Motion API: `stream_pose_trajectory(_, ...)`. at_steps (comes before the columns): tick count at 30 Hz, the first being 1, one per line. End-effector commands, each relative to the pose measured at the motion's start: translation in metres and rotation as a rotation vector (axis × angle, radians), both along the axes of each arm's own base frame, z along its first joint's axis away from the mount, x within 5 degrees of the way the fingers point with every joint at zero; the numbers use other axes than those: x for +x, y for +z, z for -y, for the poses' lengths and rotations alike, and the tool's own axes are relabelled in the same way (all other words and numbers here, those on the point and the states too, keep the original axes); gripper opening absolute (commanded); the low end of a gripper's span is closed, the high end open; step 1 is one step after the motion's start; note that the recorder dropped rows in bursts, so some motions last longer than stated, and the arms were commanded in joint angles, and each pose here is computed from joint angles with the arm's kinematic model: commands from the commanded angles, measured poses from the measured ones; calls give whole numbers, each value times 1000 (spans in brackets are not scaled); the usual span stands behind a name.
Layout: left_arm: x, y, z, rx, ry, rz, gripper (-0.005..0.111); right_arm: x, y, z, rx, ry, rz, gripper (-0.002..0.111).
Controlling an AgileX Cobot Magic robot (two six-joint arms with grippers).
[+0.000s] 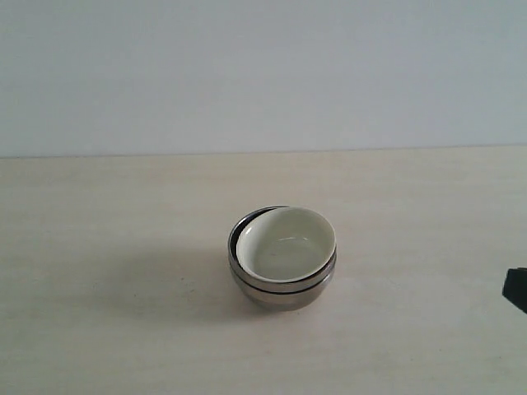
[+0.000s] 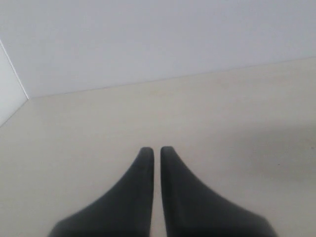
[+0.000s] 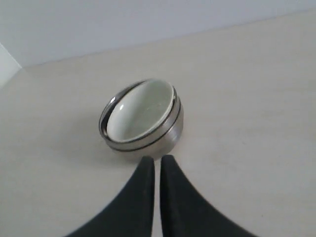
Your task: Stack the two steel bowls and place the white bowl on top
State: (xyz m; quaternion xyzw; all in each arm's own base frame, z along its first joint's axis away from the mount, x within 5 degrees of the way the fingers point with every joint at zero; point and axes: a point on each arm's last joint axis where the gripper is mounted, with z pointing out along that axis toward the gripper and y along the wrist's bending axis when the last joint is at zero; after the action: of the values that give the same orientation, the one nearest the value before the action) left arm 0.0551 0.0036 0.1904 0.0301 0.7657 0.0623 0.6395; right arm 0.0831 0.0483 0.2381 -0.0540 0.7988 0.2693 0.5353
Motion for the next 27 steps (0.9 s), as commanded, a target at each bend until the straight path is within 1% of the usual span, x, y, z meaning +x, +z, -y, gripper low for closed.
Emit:
stream_pose_trajectory(1, 0, 0, 0, -16, 3, 8, 4, -16, -4, 14, 27, -44, 248, 0)
stream_pose_trajectory(5, 0, 0, 0, -16, 3, 8, 4, -30, -2, 21, 19, -51, 384, 0)
stream_pose_trajectory(8, 0, 0, 0, -16, 3, 8, 4, -33, -3, 24, 0, -80, 391, 0)
stream_pose_trajectory(11, 0, 0, 0, -16, 3, 8, 4, -36, -6, 28, -54, -133, 391, 0)
stream_pose_trajectory(12, 0, 0, 0, -16, 3, 8, 4, -35, -10, 29, -94, -165, 380, 0)
stream_pose_trajectory(13, 0, 0, 0, -16, 3, 8, 4, -34, -13, 30, -105, -196, 378, 0)
stream_pose_trajectory(16, 0, 0, 0, -16, 3, 8, 4, -28, -33, 35, -128, -278, 346, 0)
stream_pose_trajectory(18, 0, 0, 0, -16, 3, 8, 4, -28, -30, 36, -119, -302, 379, 0)
stream_pose_trajectory(21, 0, 0, 0, -16, 3, 8, 4, -28, -32, 36, -147, -291, 376, 0)
stream_pose_trajectory(27, 0, 0, 0, -16, 3, 8, 4, -28, -35, 35, -158, -272, 345, 0)
